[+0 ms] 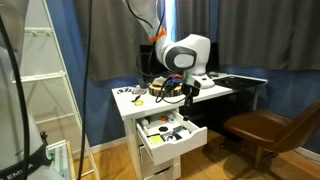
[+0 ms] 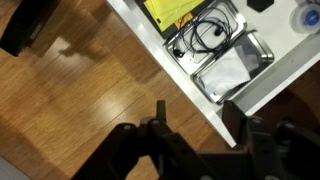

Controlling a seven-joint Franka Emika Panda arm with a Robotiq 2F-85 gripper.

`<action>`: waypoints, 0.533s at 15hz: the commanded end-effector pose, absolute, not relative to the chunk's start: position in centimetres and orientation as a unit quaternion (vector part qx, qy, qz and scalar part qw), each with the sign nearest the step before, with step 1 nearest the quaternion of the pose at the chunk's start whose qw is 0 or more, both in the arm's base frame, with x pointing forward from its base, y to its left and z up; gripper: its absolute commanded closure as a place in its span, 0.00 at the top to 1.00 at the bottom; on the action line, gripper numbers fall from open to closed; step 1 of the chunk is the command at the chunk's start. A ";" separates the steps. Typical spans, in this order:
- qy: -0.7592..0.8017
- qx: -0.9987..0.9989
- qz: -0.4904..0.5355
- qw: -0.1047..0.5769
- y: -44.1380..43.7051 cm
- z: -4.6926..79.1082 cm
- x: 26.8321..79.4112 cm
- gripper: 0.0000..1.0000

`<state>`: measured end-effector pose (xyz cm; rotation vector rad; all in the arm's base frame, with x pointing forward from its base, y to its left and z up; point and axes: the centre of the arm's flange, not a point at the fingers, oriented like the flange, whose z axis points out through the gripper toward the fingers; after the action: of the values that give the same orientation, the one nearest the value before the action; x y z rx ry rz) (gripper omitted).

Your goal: Close the open drawer

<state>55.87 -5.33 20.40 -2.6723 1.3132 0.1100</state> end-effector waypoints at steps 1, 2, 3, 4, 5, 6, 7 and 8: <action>0.487 -0.868 0.006 0.097 -7.8 18.5 57.4 0.30; 0.497 -0.862 0.004 0.100 -8.2 17.8 57.6 0.24; 0.505 -0.857 0.002 0.103 -8.6 17.1 57.7 0.16; 0.514 -0.851 0.002 0.105 -8.9 16.4 57.8 0.10; 0.522 -0.846 0.004 0.109 -9.2 15.6 57.9 0.03; 0.534 -0.838 0.001 0.110 -9.6 14.8 58.1 0.00; 0.536 -0.834 0.016 0.126 -10.0 13.8 58.2 0.00; 0.543 -0.830 0.020 0.125 -10.3 12.9 58.2 0.00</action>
<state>56.96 -9.36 15.66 -2.4988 1.5394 0.0365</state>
